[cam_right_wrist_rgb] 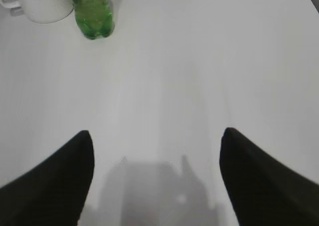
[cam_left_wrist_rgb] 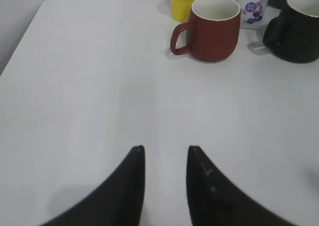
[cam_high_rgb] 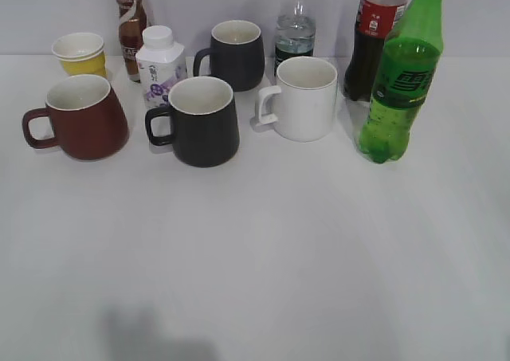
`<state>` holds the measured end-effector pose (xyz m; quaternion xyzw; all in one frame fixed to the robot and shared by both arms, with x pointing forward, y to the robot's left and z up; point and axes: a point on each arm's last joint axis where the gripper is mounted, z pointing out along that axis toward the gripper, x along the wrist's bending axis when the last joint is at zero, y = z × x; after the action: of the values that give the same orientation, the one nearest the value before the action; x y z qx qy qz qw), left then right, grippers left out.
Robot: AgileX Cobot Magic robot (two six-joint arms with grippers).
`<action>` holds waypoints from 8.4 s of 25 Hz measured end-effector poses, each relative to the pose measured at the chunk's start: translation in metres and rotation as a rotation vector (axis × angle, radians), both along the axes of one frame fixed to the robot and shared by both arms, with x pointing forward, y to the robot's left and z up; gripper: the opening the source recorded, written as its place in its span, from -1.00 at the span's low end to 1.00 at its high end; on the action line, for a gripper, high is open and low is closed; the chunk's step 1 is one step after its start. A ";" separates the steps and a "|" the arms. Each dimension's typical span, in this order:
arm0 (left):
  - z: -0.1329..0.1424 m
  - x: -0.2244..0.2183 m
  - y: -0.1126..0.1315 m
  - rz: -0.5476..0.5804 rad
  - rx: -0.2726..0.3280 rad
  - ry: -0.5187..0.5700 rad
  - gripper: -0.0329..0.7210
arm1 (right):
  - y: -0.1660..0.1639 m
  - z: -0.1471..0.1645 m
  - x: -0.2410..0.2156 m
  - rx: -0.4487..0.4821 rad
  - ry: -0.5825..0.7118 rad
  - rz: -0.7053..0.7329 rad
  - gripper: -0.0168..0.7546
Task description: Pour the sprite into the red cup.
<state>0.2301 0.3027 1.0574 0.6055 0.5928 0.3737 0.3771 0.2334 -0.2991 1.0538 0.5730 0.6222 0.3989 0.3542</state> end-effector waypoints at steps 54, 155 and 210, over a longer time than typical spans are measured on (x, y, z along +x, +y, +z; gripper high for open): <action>0.015 0.082 -0.003 -0.010 -0.004 -0.320 -0.32 | 0.007 0.035 0.061 0.032 -0.226 0.002 0.56; -0.053 0.206 -0.123 -0.746 0.123 -0.229 -0.71 | 0.095 -0.112 0.327 0.030 -0.181 0.227 0.18; -0.102 0.253 -0.211 -1.001 -0.029 -0.237 -0.71 | 0.135 -0.036 0.318 -1.145 -0.710 1.107 0.18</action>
<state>0.4836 0.0916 0.9559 0.7634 0.1887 0.2051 0.5827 0.5514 -0.1644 1.0173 -0.2361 0.7690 0.2945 0.5159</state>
